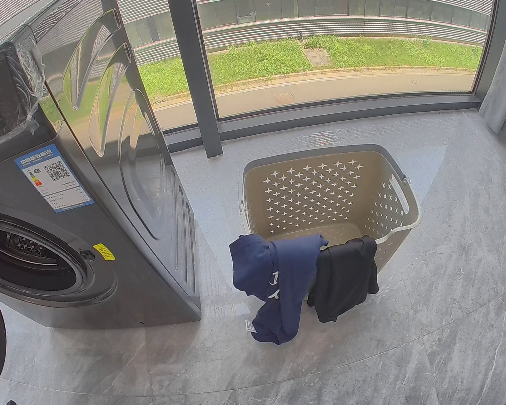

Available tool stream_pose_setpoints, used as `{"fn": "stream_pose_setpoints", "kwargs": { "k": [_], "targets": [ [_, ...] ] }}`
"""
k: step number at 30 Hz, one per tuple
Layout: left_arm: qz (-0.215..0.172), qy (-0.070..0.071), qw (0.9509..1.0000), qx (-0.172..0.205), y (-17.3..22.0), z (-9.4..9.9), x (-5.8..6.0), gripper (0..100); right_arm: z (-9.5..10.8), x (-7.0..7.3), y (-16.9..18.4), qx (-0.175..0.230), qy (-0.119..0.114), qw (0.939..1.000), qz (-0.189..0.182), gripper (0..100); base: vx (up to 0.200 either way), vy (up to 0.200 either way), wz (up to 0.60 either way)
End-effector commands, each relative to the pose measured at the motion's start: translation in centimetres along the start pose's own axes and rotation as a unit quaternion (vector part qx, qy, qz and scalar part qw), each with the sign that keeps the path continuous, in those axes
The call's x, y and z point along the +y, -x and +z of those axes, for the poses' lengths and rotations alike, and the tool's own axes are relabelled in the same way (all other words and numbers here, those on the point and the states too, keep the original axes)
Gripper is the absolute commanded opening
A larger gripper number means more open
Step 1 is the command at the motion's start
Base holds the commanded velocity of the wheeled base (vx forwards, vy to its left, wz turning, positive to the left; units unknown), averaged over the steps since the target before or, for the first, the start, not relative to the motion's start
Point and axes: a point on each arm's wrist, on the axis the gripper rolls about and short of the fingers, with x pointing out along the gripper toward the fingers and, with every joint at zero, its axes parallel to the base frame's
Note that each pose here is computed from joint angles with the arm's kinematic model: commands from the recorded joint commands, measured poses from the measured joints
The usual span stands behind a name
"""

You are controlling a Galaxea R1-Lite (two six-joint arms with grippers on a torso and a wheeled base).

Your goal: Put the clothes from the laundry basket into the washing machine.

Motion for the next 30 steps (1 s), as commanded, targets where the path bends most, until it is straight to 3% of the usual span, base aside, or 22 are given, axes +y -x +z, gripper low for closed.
{"fn": "stream_pose_setpoints", "kwargs": {
  "k": [1, 4, 19, 21, 23, 24, 27, 30],
  "targets": [
    [0.000, 0.003, 1.0000, 0.000, 0.1, -0.5, 0.0, 100, -0.5, 0.0, 0.0, 0.000, 0.000, 1.0000, 0.000, 100, 0.000, -0.200, 0.00],
    [-0.001, 0.002, 1.0000, -0.001, 0.1, -0.5, 0.0, 100, -0.5, 0.0, 0.0, 0.000, 0.000, 1.0000, 0.001, 100, 0.000, -0.200, 0.00],
    [0.000, 0.002, 1.0000, -0.001, 0.1, -0.5, 0.0, 100, -0.5, 0.0, 0.0, 0.001, 0.005, 1.0000, 0.003, 100, 0.000, 0.000, 0.00],
    [0.000, 0.002, 1.0000, -0.001, 0.1, -0.5, 0.0, 100, 0.8, 0.1, 0.3, -0.031, 0.005, 0.9994, 0.011, 100, 0.000, 0.000, 0.00],
    [-0.001, 0.002, 1.0000, -0.001, 0.1, -0.5, 0.0, 100, 4.7, 0.2, 1.3, -0.086, 0.003, 0.9957, 0.034, 100, 0.000, 0.000, 0.00],
    [-0.001, 0.002, 1.0000, 0.000, 0.0, -0.5, 0.0, 100, 6.4, 0.3, 1.3, -0.086, 0.001, 0.9954, 0.042, 100, 0.000, 0.000, 0.00],
    [-0.002, 0.001, 1.0000, 0.000, 0.0, -0.5, 0.0, 100, 10.2, 0.5, -1.0, -0.025, -0.003, 0.9979, 0.059, 100, 0.000, 0.000, 0.00],
    [-0.002, -0.001, 1.0000, -0.001, 0.1, -0.5, 0.0, 100, 11.0, 0.7, -5.4, 0.072, -0.010, 0.9935, 0.087, 100, 0.000, 0.000, 0.00]
  ]
}}
